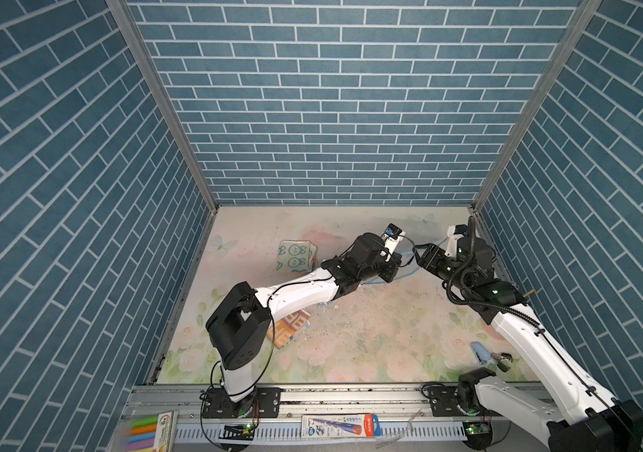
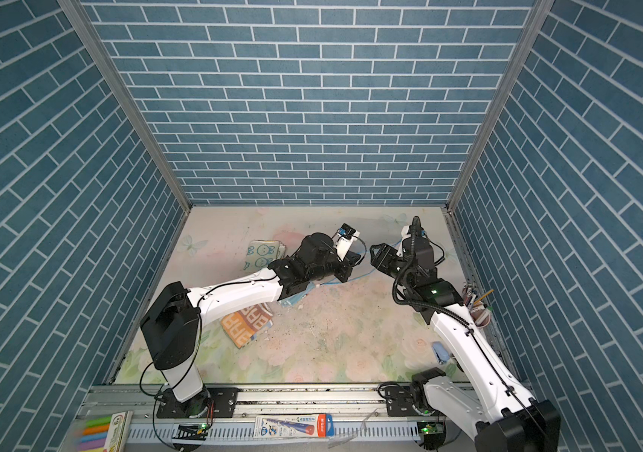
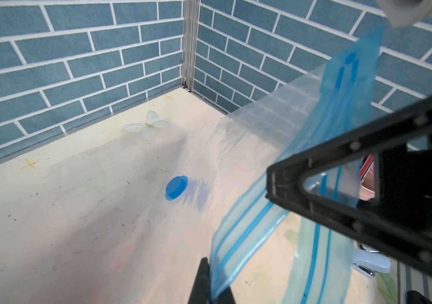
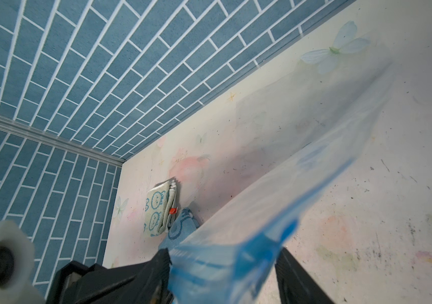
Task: Place the folded towel into the vacuum bag
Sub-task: Open the vacuum bag at the center of the board.
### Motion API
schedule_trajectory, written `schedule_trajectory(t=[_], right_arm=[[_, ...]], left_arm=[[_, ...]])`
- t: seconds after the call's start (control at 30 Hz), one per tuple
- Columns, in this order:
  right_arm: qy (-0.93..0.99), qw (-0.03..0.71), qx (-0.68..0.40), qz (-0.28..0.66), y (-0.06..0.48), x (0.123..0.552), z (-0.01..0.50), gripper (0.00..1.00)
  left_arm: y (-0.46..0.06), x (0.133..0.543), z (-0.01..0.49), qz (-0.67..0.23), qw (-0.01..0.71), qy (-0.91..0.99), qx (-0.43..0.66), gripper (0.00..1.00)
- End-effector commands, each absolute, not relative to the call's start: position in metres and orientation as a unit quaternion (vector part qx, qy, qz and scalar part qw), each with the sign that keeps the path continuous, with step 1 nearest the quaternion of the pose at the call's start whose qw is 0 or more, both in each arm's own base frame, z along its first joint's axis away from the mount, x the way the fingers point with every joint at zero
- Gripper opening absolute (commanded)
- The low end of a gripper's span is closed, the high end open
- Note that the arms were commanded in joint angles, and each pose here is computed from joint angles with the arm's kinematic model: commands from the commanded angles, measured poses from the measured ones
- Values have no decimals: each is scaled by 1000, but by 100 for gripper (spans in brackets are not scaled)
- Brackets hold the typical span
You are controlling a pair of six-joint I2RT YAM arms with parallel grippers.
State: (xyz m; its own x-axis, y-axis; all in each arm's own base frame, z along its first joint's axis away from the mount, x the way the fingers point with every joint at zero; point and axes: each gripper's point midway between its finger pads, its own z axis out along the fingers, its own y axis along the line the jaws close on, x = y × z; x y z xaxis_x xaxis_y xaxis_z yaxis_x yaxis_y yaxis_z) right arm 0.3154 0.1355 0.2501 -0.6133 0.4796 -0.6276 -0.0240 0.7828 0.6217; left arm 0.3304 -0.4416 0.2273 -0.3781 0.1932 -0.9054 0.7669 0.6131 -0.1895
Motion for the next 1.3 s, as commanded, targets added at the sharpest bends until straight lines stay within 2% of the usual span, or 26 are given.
schedule_trajectory(t=[0.0, 0.3, 0.5, 0.63, 0.93, 1.1, 1.27], right_arm=[[849, 410, 134, 304, 136, 309, 244, 64], [831, 440, 63, 335, 153, 298, 272, 67], [833, 456, 50, 309, 147, 289, 274, 71], [840, 450, 61, 298, 144, 292, 267, 71], [812, 472, 45, 340, 164, 308, 307, 71], [822, 457, 57, 335, 169, 317, 297, 70], [842, 451, 101, 279, 151, 325, 270, 65]], left_arm=[[-440, 341, 253, -318, 487, 761, 286, 0], [-430, 355, 260, -283, 501, 775, 260, 0], [-426, 362, 266, -267, 500, 785, 251, 0], [-425, 361, 269, -268, 505, 780, 256, 0], [-428, 353, 264, -280, 502, 770, 276, 0], [-429, 352, 264, -286, 499, 769, 279, 0], [-427, 351, 270, -290, 505, 765, 275, 0]])
